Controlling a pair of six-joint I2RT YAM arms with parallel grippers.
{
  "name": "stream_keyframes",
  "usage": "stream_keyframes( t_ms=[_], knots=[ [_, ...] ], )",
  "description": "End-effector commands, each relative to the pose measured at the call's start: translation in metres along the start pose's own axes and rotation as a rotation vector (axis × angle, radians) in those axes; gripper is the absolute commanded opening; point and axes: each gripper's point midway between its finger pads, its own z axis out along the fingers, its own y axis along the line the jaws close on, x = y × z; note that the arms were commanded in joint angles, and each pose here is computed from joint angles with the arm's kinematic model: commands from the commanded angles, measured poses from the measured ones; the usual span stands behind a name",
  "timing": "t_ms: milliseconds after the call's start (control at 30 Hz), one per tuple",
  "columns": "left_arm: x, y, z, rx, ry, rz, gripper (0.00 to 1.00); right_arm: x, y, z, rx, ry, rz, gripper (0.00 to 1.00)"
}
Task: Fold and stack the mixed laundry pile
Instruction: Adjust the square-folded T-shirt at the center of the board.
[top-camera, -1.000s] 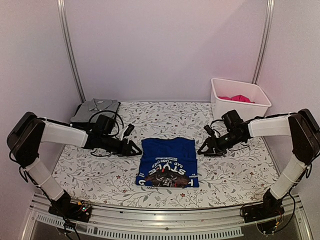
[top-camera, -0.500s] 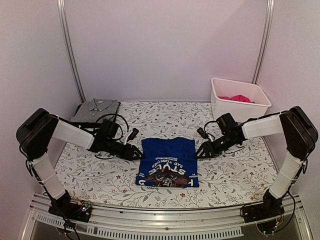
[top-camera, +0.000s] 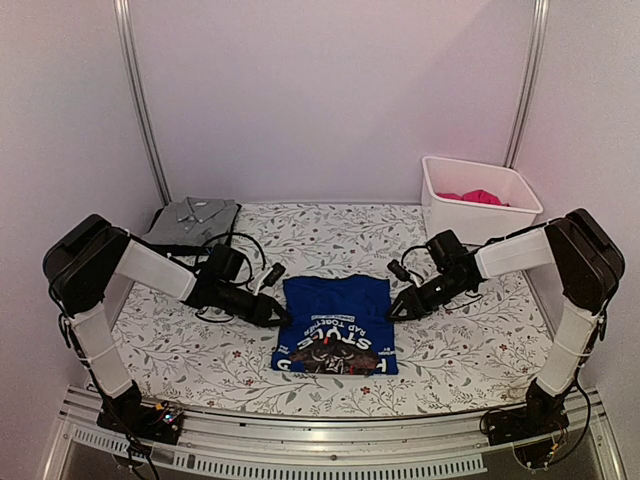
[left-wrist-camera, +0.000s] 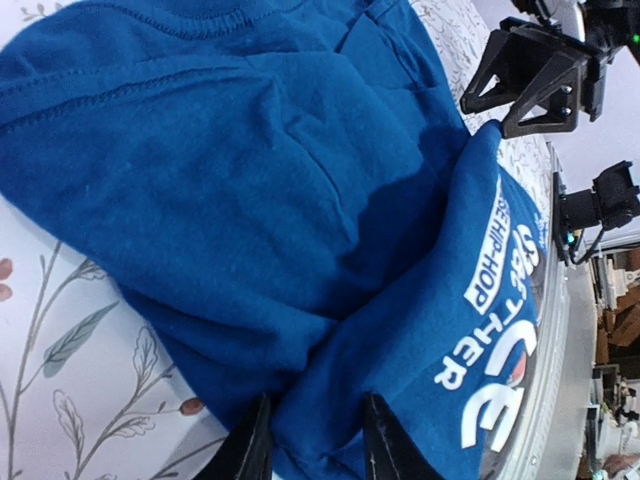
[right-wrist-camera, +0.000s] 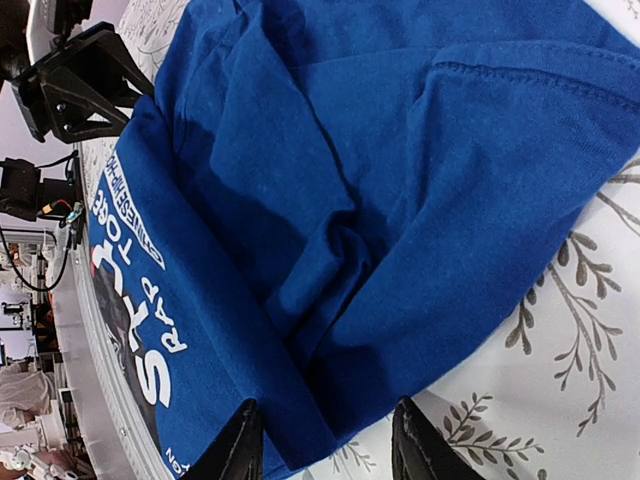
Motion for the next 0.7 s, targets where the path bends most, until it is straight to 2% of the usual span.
stream_keyframes(
  t_ms=[0, 133, 233, 300, 467, 567, 600, 633, 667],
  knots=[
    [-0.013, -0.007, 0.002, 0.014, -0.016, 0.052, 0.28, -0.006, 0.002, 0.003, -0.009, -0.004, -0.023, 0.39],
    [-0.019, -0.011, -0.002, 0.015, -0.031, 0.069, 0.15, -0.008, 0.002, 0.003, -0.003, -0.004, -0.020, 0.28],
    [-0.023, -0.012, -0.005, 0.017, -0.035, 0.067, 0.09, -0.010, 0.002, 0.002, 0.001, -0.002, -0.019, 0.20],
    [-0.023, -0.011, -0.005, 0.013, -0.036, 0.060, 0.01, -0.011, 0.002, 0.001, 0.006, -0.006, -0.023, 0.15],
    [-0.020, -0.004, -0.007, -0.005, -0.022, 0.020, 0.00, -0.010, 0.002, 0.001, 0.009, 0.000, -0.014, 0.00],
    [-0.022, -0.009, -0.014, -0.009, -0.035, 0.025, 0.00, -0.010, 0.006, -0.005, 0.018, -0.008, -0.019, 0.00],
    [-0.022, -0.011, -0.016, -0.013, -0.041, 0.025, 0.06, -0.010, 0.007, -0.007, 0.021, -0.014, -0.022, 0.00],
    [-0.022, -0.010, -0.019, -0.025, -0.045, 0.023, 0.20, -0.011, 0.008, -0.009, 0.023, -0.019, -0.026, 0.00],
    [-0.022, -0.010, -0.020, -0.033, -0.048, 0.026, 0.30, -0.011, 0.010, -0.010, 0.022, -0.024, -0.030, 0.00]
  ],
)
